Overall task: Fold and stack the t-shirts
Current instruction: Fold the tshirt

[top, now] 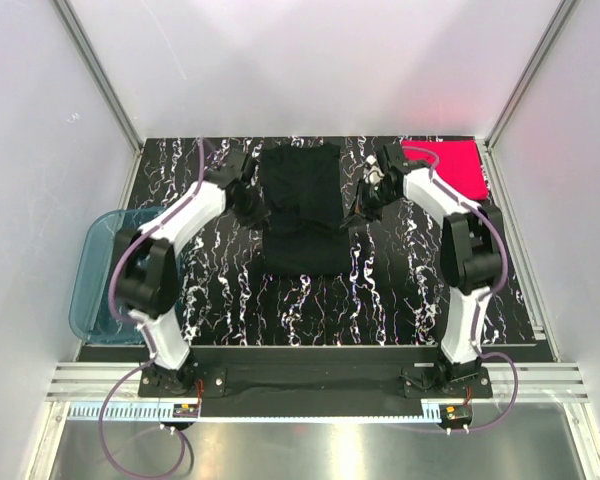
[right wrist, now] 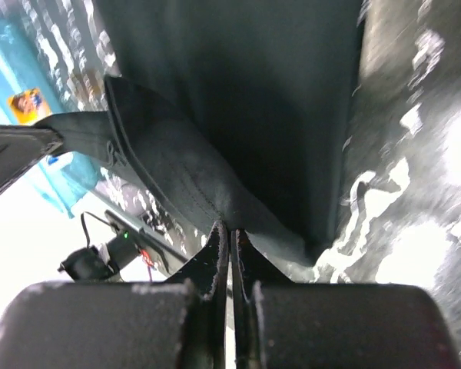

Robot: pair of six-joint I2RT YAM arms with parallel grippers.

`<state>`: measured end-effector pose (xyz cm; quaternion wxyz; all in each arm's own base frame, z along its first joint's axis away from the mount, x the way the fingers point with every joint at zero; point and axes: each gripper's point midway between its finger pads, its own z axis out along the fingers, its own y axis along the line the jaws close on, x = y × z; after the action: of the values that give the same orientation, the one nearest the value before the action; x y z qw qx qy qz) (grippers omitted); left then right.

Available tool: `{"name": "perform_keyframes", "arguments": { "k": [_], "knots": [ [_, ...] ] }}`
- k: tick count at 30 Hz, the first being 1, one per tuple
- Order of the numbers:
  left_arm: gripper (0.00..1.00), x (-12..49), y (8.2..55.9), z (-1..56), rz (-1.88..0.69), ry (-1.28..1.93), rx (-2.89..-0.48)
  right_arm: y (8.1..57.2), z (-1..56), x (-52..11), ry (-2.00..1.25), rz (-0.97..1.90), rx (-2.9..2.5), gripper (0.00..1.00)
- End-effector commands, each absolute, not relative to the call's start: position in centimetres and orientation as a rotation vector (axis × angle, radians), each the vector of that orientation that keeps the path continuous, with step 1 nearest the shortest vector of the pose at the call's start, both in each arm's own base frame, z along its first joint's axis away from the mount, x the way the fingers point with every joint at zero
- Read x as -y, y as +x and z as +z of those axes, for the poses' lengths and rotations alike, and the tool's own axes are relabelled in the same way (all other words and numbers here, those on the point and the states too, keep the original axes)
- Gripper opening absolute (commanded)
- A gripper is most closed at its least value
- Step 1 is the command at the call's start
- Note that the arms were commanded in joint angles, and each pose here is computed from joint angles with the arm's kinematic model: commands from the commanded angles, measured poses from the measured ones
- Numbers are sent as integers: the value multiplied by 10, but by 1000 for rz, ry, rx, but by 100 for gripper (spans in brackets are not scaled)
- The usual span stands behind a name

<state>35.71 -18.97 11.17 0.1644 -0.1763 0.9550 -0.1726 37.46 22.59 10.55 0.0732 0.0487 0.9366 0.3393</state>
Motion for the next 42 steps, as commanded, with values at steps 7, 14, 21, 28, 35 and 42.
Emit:
{"name": "perform_keyframes", "arguments": {
  "k": [7, 14, 21, 28, 35, 42],
  "knots": [
    [0, 186, 416, 100, -489, -440, -2745, 430, 91, -231, 118, 1071, -2817, 0],
    [0, 187, 442, 86, -545, -420, -2744, 455, 84, -235, 136, 1107, -2805, 0],
    [0, 192, 473, 81, -595, -368, -2722, 471, 68, -236, 180, 1105, -2814, 2],
    [0, 184, 482, 86, -560, -397, -2694, 477, 77, -231, 171, 1090, -2793, 1],
    [0, 191, 504, 100, -650, -402, -2575, 498, 81, -216, 251, 1075, -2718, 2],
    [39, 181, 537, 90, -597, -435, -2558, 528, 75, -210, 272, 1039, -2701, 40]
  ]
}}
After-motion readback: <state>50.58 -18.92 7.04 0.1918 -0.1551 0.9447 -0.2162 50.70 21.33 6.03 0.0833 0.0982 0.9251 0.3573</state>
